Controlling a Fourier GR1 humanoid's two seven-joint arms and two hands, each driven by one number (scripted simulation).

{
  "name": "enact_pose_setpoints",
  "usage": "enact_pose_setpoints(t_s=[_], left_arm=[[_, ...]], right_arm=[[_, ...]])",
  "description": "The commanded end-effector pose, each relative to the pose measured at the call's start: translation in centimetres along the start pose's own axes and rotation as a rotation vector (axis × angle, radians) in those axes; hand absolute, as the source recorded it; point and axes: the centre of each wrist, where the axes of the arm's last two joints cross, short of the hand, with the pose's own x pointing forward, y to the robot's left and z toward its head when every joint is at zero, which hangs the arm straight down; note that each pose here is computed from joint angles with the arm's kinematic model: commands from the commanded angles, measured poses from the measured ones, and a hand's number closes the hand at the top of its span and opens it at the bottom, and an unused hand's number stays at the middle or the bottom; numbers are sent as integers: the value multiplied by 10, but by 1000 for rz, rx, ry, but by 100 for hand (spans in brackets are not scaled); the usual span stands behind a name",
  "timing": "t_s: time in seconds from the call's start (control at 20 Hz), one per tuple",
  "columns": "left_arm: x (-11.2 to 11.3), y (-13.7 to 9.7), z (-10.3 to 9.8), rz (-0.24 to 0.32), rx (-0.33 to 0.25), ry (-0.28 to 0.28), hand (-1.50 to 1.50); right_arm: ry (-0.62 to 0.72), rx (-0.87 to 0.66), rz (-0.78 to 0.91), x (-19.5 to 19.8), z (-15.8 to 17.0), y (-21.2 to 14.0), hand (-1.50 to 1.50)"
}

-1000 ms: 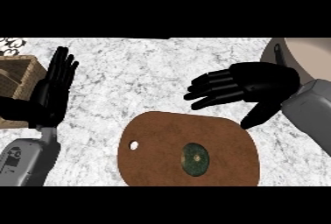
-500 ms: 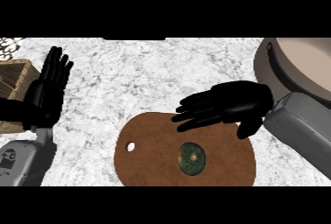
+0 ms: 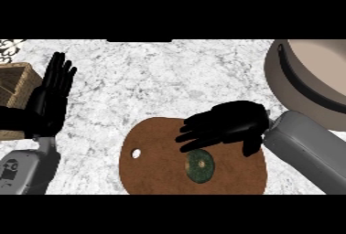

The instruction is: Pick the squash from the cutting board and place it in the pot

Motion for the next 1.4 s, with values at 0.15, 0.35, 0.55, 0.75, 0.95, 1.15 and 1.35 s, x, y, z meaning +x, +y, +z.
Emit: enact_pose_setpoints(t_s=[0.15, 0.35, 0.55, 0.75, 0.95, 1.15, 1.35], left_arm=[[12, 6, -18, -2, -2, -13, 0], [3, -2, 8, 5, 5, 21, 0], [8, -7, 1, 5, 6, 2, 0], [21, 10, -10, 8, -9, 6, 0], [6, -5, 1, 3, 14, 0, 0], [2, -10, -11, 2, 14, 2, 0], [6, -1, -18, -3, 0, 10, 0]], right_arm=[[-113, 4, -40, 2, 0, 5, -150], [-66, -2, -7, 22, -19, 19, -150], [-2, 18, 17, 0, -30, 38, -150], [13, 24, -14, -1, -34, 43, -150], [-15, 28, 10, 20, -53, 69, -150], [-30, 46, 6, 1, -56, 77, -150], [-41, 64, -23, 3, -81, 95, -150]])
